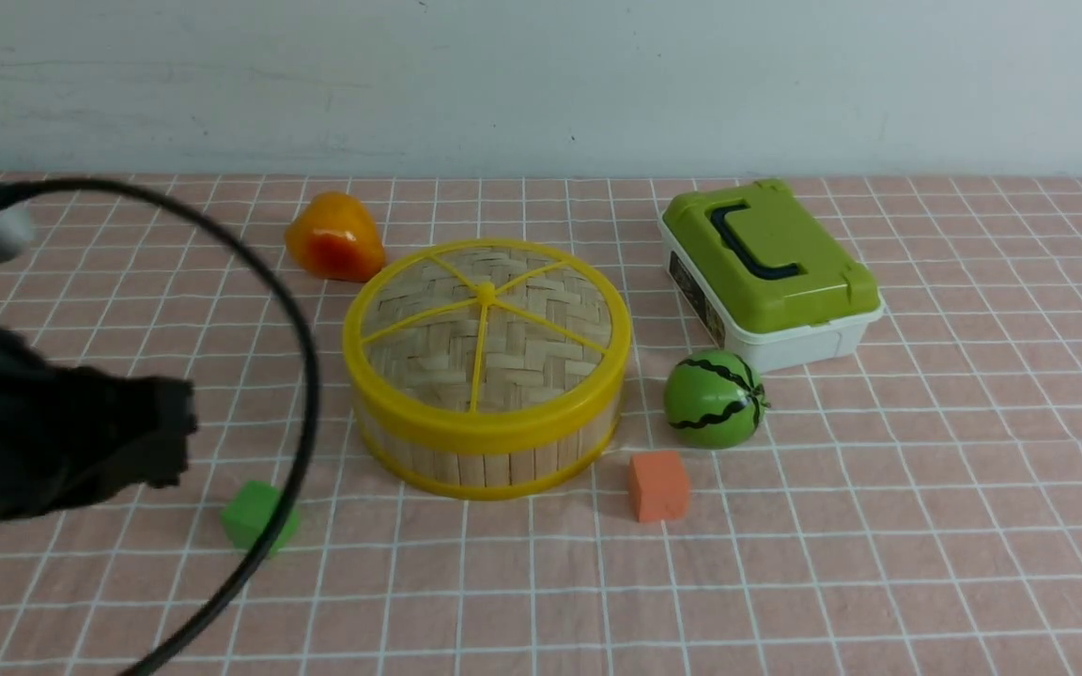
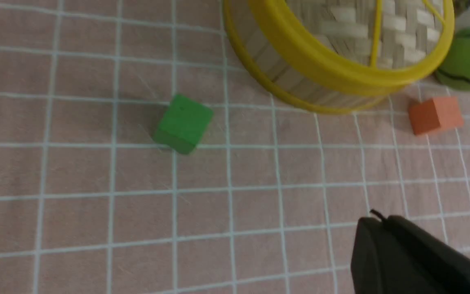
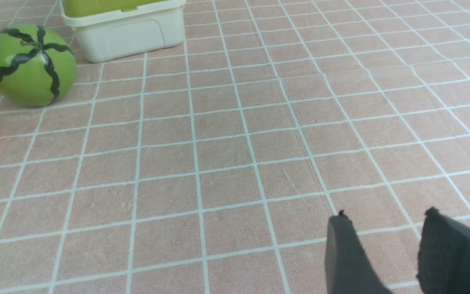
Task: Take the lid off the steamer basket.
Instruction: Use the left arm to lift the lid of the steamer
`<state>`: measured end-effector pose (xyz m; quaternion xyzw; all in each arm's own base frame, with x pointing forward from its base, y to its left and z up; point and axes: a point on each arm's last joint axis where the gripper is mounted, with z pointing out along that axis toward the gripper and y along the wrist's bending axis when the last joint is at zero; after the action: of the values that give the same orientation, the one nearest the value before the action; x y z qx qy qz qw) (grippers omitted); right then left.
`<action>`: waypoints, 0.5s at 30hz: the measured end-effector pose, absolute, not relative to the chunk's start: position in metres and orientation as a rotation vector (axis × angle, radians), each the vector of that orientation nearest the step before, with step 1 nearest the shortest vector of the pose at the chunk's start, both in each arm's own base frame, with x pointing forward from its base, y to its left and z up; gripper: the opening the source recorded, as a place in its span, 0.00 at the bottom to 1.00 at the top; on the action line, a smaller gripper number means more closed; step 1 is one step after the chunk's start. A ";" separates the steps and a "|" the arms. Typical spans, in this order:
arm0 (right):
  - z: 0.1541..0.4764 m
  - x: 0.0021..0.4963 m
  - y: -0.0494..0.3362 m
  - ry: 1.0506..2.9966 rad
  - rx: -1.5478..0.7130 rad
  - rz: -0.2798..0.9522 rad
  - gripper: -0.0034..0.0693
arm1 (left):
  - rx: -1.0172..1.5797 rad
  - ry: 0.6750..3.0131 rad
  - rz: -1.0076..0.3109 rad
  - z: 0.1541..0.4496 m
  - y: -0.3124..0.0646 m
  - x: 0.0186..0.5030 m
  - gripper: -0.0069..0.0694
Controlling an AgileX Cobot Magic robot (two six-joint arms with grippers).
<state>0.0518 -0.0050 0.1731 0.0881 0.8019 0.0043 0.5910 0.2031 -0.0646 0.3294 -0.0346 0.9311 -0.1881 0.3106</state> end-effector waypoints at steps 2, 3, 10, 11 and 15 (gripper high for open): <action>0.173 0.052 -0.005 1.866 0.205 0.010 0.38 | -0.060 2.508 -0.500 0.334 -0.073 0.217 0.07; 0.173 0.052 -0.005 1.866 0.205 0.010 0.38 | -0.012 2.579 -0.496 0.339 -0.085 0.237 0.07; 0.173 0.052 -0.005 1.866 0.205 0.010 0.38 | 0.215 2.722 -0.303 0.335 -0.139 0.319 0.07; 0.173 0.052 -0.005 1.866 0.205 0.010 0.38 | 0.237 2.727 -0.273 0.333 -0.147 0.330 0.07; 0.173 0.052 -0.005 1.866 0.205 0.010 0.38 | 0.276 2.710 -0.222 0.329 -0.167 0.361 0.07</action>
<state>0.0518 -0.0050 0.1731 0.0881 0.8019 0.0043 0.5910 0.3614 -0.1674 0.3291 0.0990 0.9709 -0.0795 0.2030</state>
